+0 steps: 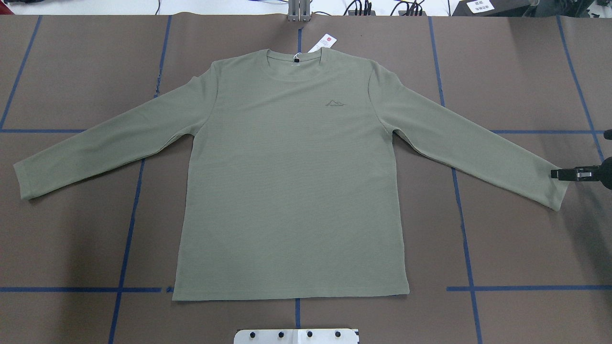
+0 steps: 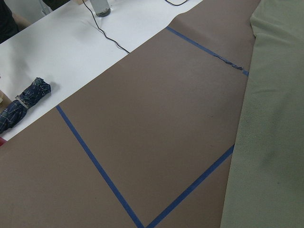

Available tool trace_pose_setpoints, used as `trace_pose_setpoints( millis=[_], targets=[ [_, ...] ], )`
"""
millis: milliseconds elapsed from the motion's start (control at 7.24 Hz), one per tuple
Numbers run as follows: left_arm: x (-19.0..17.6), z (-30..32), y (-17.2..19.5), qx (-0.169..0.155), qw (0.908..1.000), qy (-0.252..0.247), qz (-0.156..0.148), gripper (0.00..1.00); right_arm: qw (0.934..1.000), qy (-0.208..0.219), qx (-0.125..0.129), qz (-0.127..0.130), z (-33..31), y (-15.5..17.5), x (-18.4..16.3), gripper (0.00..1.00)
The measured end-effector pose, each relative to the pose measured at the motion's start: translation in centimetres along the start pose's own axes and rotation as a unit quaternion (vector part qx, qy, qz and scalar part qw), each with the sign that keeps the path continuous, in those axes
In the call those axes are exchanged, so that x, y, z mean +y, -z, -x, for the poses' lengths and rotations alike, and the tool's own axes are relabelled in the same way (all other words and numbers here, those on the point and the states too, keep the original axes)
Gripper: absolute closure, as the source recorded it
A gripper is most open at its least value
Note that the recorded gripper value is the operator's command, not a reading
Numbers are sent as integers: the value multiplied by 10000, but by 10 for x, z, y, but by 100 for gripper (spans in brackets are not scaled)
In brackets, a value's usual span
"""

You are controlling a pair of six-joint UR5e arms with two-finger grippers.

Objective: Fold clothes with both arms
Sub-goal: 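Grasp the sleeve cuff nearest the right gripper with the right gripper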

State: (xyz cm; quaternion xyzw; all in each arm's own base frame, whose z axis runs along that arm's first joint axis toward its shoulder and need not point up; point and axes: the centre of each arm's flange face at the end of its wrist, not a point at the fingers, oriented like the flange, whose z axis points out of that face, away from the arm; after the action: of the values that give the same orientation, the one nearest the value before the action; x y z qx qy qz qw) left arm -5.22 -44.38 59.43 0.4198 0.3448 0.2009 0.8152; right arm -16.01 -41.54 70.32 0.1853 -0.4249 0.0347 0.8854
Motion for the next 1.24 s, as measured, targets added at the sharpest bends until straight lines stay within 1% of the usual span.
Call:
trace_pose_setpoints(
  millis=[138, 966, 1243],
  targets=[
    [1, 0, 0, 3, 10000, 5, 6, 0, 10000, 8, -5, 7, 1, 0, 0, 100],
    [6, 2, -3, 4, 10000, 37, 44, 0, 9999, 75, -122, 40, 20, 6, -8, 100],
    [6, 3, -3, 3, 10000, 48, 50, 0, 9999, -18, 37, 142, 67, 25, -36, 100]
  ],
)
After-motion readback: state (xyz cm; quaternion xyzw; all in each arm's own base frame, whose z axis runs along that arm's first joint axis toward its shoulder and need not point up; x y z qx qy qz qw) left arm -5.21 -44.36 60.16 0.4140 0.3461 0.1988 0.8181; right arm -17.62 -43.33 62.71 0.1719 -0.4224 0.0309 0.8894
